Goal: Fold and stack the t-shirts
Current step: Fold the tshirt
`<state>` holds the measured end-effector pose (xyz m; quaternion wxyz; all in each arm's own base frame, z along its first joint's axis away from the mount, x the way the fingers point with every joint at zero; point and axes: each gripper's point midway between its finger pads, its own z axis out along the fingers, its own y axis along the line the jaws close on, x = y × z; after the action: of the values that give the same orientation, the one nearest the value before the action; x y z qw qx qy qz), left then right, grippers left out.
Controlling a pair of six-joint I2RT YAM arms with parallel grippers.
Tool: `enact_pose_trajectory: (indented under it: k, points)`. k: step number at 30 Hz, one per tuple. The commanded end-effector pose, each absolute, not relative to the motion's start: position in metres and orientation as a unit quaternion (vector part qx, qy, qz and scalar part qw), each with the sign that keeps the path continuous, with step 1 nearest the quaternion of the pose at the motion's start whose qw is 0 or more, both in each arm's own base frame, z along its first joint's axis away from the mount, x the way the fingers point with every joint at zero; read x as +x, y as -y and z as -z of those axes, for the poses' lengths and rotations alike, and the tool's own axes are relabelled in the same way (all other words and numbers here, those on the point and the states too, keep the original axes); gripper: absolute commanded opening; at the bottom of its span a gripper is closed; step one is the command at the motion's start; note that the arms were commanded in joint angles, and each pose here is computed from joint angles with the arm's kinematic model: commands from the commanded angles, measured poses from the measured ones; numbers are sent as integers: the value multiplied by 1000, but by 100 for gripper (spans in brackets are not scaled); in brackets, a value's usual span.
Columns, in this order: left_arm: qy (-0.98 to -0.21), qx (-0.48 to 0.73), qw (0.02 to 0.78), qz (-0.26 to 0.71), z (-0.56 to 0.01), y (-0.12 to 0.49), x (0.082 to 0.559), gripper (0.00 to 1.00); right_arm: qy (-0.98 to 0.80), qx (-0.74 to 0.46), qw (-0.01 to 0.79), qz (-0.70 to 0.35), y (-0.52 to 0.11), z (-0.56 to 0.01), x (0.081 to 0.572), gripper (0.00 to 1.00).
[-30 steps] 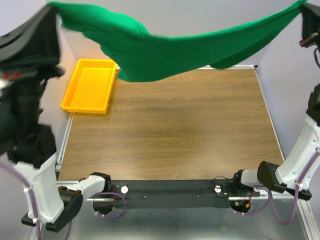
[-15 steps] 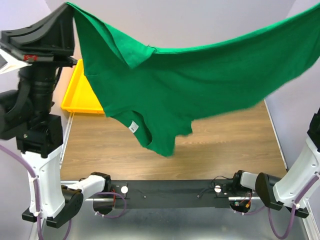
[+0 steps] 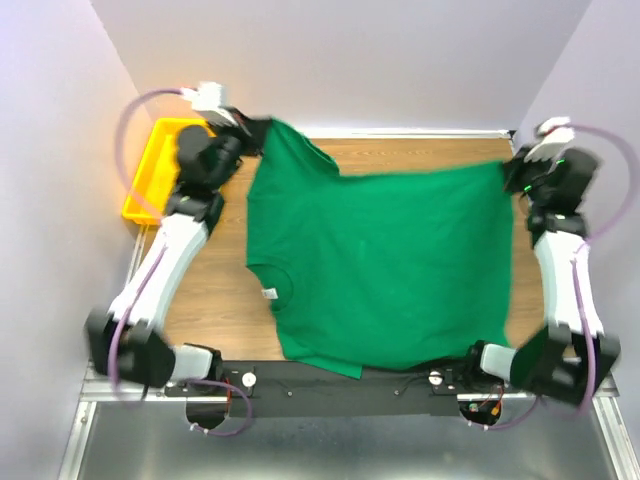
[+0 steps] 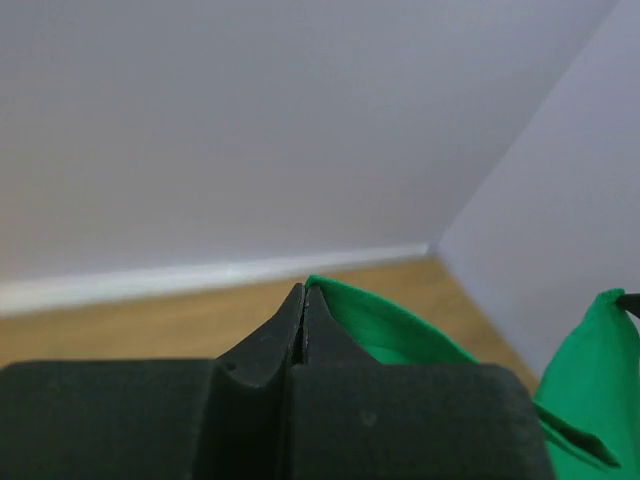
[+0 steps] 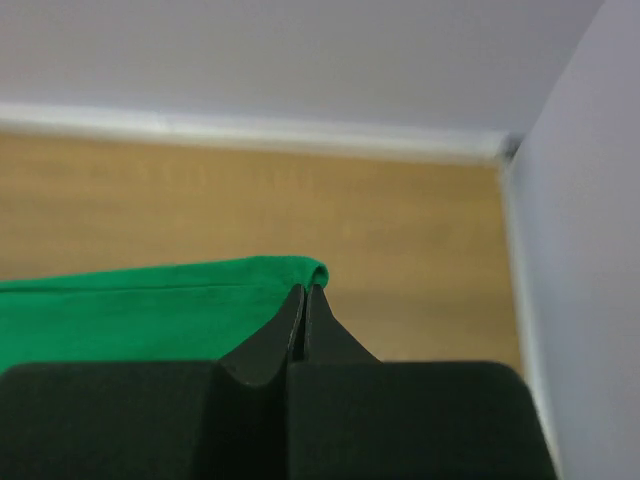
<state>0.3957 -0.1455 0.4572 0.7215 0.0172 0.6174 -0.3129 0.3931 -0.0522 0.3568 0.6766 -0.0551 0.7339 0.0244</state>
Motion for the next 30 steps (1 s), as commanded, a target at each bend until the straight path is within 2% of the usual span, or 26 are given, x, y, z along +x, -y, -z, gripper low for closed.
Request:
enact_pose_trajectory:
  k: [1, 3, 6, 7, 9, 10, 11, 14, 20, 30]
  points:
    - [-714, 3, 634, 298, -312, 168, 459, 0, -750, -46, 658, -51, 54, -264, 425, 1]
    - [-755, -13, 598, 270, -246, 171, 493, 0, -753, -22, 656, -48, 67, -225, 451, 0]
    - [-775, -29, 577, 254, -215, 174, 529, 0, -757, -51, 650, -45, 64, -193, 467, 1]
    - [-798, -37, 548, 249, -181, 178, 539, 0, -764, -80, 639, -35, 58, -177, 475, 0]
    - [-794, -42, 551, 253, -185, 183, 558, 0, -763, -89, 639, -24, 62, -177, 491, 1]
    - [-804, -44, 537, 251, -167, 186, 564, 0, -790, -65, 609, -31, 68, -146, 498, 1]
    - [-811, -51, 527, 249, -160, 185, 567, 0, -798, -56, 599, -29, 72, -137, 504, 1]
    - [-815, -55, 523, 244, -156, 187, 582, 0, -812, -33, 582, -28, 81, -117, 523, 1]
    - [-813, -59, 525, 244, -162, 180, 599, 0, -814, -3, 579, -42, 85, -118, 541, 1]
    - [-797, -9, 546, 258, -201, 178, 584, 0, -808, 11, 587, -49, 95, -139, 529, 1]
